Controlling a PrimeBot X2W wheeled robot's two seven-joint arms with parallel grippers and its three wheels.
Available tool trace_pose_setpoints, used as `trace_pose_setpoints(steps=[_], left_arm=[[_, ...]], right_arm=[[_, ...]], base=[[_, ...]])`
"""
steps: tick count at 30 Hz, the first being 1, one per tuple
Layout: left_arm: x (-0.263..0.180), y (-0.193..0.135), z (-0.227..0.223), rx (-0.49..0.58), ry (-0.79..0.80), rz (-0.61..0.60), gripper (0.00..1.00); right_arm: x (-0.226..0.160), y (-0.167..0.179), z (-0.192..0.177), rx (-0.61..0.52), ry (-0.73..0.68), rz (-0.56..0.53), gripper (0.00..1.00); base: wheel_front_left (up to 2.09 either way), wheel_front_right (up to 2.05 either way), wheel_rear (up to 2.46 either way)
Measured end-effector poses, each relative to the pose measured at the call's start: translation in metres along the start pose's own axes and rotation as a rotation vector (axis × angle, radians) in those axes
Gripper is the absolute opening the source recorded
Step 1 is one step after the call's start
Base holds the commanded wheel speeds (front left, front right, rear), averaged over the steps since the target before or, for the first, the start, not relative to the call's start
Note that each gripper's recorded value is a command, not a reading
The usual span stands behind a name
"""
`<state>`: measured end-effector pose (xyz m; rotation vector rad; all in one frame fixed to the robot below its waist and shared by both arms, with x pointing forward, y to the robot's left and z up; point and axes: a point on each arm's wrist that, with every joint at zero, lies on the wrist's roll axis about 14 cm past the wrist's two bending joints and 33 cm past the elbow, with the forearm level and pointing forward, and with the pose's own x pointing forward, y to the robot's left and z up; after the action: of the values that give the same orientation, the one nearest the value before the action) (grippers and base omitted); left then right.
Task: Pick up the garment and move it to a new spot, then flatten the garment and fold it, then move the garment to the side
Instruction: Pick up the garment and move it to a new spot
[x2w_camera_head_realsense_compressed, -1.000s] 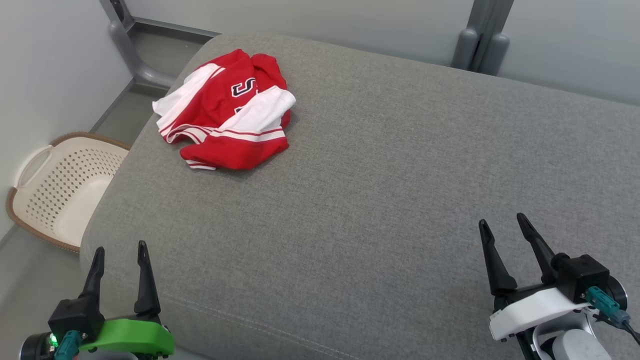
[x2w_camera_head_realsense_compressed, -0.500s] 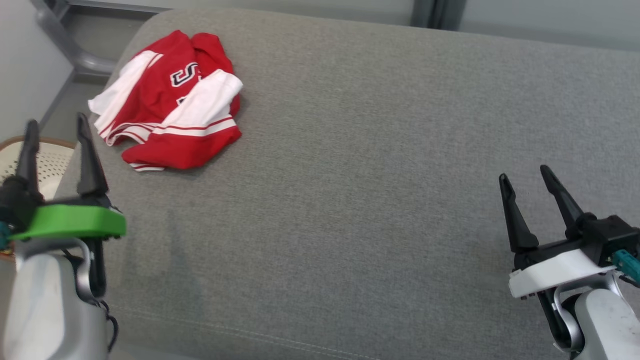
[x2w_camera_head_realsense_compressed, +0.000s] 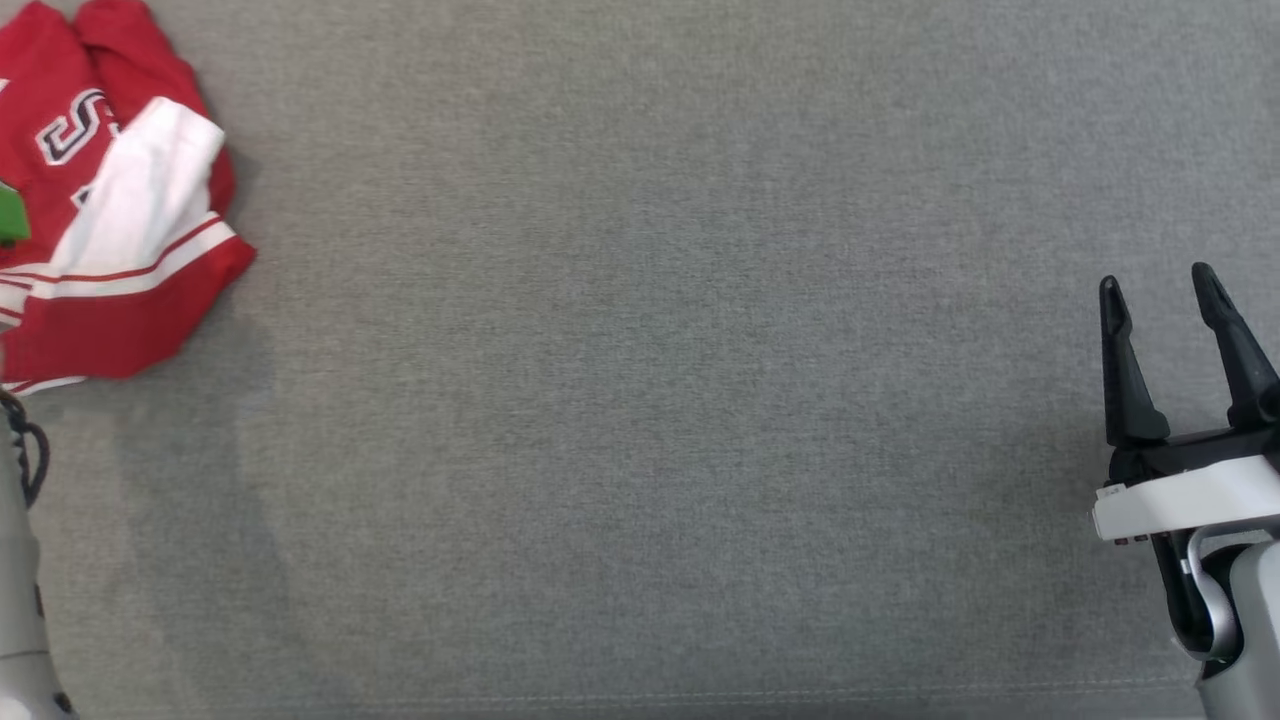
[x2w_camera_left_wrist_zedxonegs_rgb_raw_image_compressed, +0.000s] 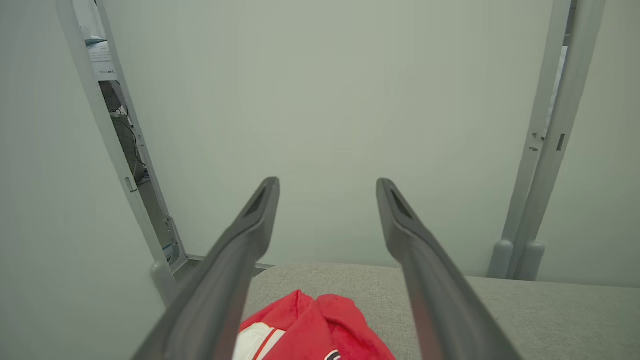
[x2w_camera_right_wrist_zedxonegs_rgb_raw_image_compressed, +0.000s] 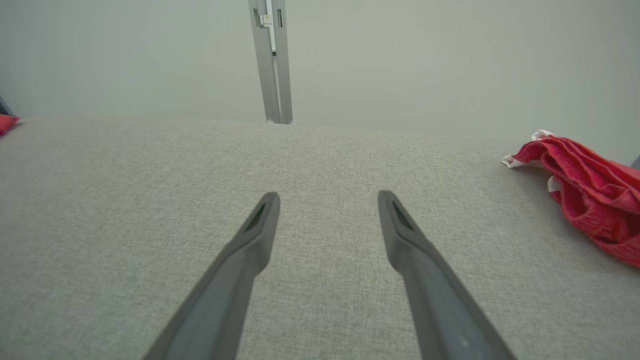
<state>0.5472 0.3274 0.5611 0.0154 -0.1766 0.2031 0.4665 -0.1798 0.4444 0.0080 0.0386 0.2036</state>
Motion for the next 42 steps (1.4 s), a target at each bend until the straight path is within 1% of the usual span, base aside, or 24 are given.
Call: trace_pose_setpoints(steps=[3,4,6,10,14,18,21,22,23,24,27,32,33,34,35,36,40,42], left_arm=[[0.016,-0.003,-0.033,0.004,0.094,-0.007,1.0],[0.019,-0.005,-0.048,-0.004,0.135,-0.005,1.0],[0.021,-0.007,-0.08,0.015,0.231,-0.013,1.0],[0.013,-0.004,-0.137,-0.017,0.407,0.017,1.0],[-0.007,-0.001,-0.188,-0.054,0.609,0.048,1.0],[-0.022,0.0,-0.216,-0.127,0.745,0.085,1.0],[-0.028,0.001,-0.223,-0.136,0.805,0.089,1.0],[-0.029,0.001,-0.223,-0.133,0.814,0.087,0.74],[-0.029,0.001,-0.223,-0.129,0.816,0.084,0.02],[-0.029,0.0,-0.222,-0.123,0.818,0.079,0.0],[-0.027,-0.003,-0.216,-0.107,0.788,0.063,0.0],[-0.01,-0.01,-0.185,-0.066,0.646,0.026,0.0],[-0.006,-0.012,-0.178,-0.061,0.617,0.017,0.0],[-0.001,-0.014,-0.168,-0.055,0.58,0.007,0.0],[0.004,-0.017,-0.158,-0.048,0.543,-0.005,0.0],[0.009,-0.019,-0.146,-0.039,0.506,-0.016,0.0],[0.029,-0.036,-0.098,-0.024,0.354,-0.073,0.0],[0.038,-0.05,-0.068,-0.029,0.272,-0.11,0.0]], right_arm=[[-0.005,-0.013,-0.011,-0.01,0.028,-0.035,1.0],[-0.006,-0.017,-0.015,-0.012,0.038,-0.044,1.0],[-0.009,-0.025,-0.022,-0.019,0.058,-0.063,1.0],[-0.009,-0.034,-0.034,-0.033,0.086,-0.081,1.0],[-0.009,-0.037,-0.044,-0.04,0.111,-0.085,1.0],[-0.008,-0.038,-0.047,-0.047,0.117,-0.085,1.0],[-0.008,-0.037,-0.046,-0.049,0.116,-0.08,1.0],[-0.007,-0.036,-0.045,-0.05,0.114,-0.077,1.0],[-0.007,-0.036,-0.044,-0.051,0.114,-0.075,1.0],[-0.007,-0.036,-0.044,-0.051,0.114,-0.072,1.0],[-0.006,-0.034,-0.042,-0.052,0.112,-0.067,1.0],[-0.009,-0.031,-0.04,-0.049,0.116,-0.065,1.0],[-0.01,-0.033,-0.038,-0.028,0.108,-0.083,1.0],[-0.01,-0.031,-0.034,0.001,0.096,-0.088,1.0],[-0.012,-0.032,-0.03,0.008,0.085,-0.097,1.0],[-0.013,-0.034,-0.025,0.01,0.072,-0.118,1.0],[-0.018,-0.024,-0.012,0.018,0.036,-0.117,1.0],[-0.019,-0.02,-0.003,0.017,0.014,-0.114,1.0]], base=[[0.0,0.0,0.0],[0.0,0.0,0.0],[0.0,0.0,0.0],[0.0,0.0,0.0],[0.0,0.0,0.0],[0.0,0.0,0.0],[0.0,0.0,0.0],[0.0,0.0,0.0],[0.0,0.0,0.0],[0.0,0.0,0.0],[0.0,0.0,0.0],[0.0,0.0,0.0],[0.0,0.0,0.0],[0.0,0.0,0.0],[0.0,0.0,0.0],[0.0,0.0,0.0],[0.0,0.0,0.0],[0.0,0.0,0.0]])
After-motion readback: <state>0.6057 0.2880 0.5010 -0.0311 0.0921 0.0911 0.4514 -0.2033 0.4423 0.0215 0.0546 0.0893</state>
